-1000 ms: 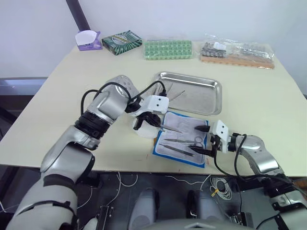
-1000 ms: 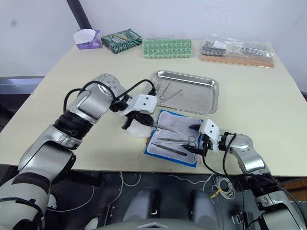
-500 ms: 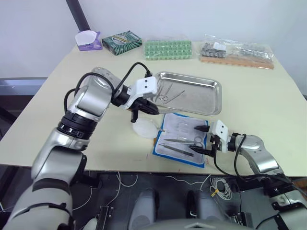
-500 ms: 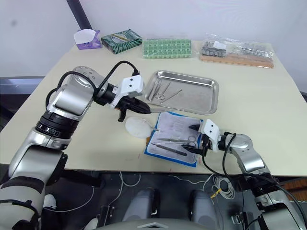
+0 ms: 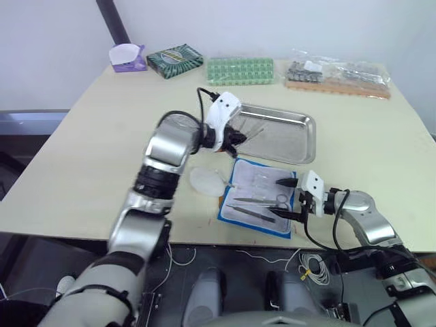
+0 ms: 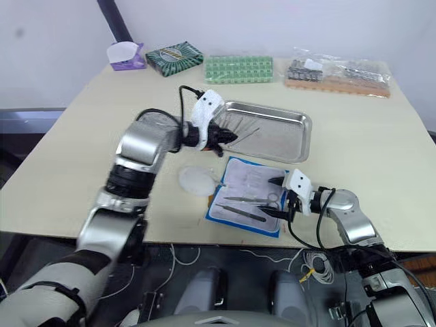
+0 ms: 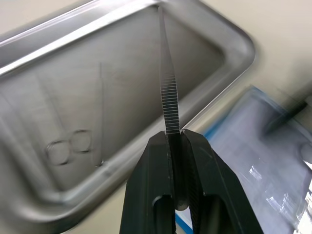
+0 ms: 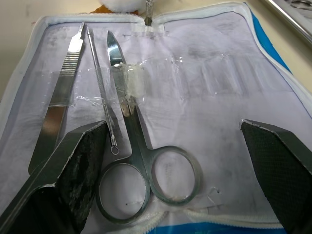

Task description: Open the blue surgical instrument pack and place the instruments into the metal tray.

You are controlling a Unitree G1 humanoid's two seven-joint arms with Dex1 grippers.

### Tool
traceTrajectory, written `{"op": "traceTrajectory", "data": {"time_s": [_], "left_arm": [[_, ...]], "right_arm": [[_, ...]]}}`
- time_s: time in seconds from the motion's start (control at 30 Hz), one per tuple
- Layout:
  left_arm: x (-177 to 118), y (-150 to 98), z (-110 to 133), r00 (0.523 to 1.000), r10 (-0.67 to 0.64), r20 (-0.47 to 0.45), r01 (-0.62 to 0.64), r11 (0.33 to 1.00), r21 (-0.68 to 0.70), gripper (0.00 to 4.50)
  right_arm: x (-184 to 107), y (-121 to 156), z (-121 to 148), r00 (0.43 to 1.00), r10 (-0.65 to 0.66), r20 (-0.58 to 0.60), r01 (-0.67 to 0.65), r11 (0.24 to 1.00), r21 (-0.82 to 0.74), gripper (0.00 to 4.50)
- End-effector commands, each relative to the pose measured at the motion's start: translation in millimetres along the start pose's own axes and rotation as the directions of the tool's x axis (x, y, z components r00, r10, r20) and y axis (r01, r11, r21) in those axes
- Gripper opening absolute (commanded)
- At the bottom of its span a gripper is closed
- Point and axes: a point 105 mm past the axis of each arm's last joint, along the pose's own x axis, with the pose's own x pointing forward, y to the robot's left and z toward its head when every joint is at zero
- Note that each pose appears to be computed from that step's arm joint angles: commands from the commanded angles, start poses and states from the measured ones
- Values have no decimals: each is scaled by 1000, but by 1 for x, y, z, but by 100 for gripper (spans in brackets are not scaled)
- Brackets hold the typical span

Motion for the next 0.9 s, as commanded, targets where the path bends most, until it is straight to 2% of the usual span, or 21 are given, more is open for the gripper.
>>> {"op": "traceTrajectory", "data": {"time_s": [0.03,0.4,0.9], "left_arm": [[13,4,14,996,85,23,-85,996,-5,4],[59,-4,19,985,174,-9,-174,984,-20,4],[67,4,10,969,244,-43,-247,963,-112,4]], "right_arm": [[-2,25,-67,973,64,-222,-29,987,156,450],[-3,25,-68,972,58,-229,-24,988,152,450],[-4,27,-69,970,61,-233,-24,987,156,450]]}}
